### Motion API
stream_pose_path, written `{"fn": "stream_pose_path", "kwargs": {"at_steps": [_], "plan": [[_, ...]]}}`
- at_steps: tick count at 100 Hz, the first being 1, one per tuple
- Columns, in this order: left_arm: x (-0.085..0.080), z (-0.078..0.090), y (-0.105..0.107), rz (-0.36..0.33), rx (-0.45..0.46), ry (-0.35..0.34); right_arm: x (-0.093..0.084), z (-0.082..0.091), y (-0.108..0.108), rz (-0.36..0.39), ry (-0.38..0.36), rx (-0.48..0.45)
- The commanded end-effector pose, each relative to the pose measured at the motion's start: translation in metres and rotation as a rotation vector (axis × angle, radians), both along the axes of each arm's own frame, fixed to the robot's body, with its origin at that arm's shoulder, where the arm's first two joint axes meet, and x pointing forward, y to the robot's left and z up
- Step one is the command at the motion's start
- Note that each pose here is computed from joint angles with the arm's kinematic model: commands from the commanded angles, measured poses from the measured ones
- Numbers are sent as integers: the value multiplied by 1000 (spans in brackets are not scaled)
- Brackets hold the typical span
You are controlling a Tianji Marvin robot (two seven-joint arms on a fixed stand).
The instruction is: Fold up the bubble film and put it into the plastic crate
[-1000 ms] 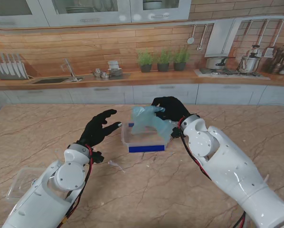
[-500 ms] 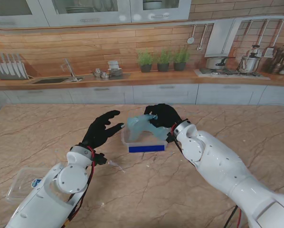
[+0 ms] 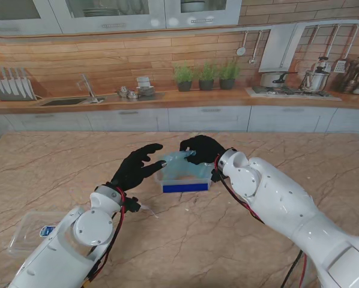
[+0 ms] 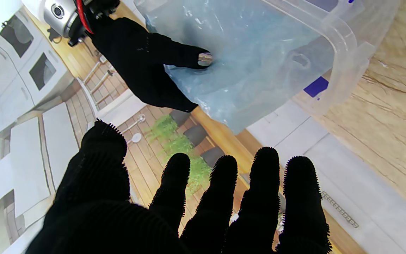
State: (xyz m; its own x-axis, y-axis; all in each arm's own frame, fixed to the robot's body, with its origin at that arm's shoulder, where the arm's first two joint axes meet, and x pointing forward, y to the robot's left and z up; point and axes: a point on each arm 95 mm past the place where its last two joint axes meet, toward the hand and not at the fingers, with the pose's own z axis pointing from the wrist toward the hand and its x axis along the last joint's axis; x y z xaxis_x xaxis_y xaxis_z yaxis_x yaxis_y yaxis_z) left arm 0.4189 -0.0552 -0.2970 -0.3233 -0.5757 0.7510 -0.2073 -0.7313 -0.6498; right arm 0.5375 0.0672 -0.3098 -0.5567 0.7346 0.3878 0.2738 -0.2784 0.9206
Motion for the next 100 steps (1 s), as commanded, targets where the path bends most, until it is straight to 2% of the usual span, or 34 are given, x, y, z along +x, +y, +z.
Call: {"fn": "stream_pose_path", "kwargs": {"at_steps": [1,48,73,100], "plan": [[-6,-1,-5,-19,-10,-2,5,8,5,1,-2,-4],[-9,-6,-21,-98,-27,31,22,-7,7,-18,233,-89],[-9,-10,-33,-121,-22,55,27,-20,9,-29,281,-104],[4,-18,-45,-104,-46,88,30,-30,13,-23,285,-118]]}}
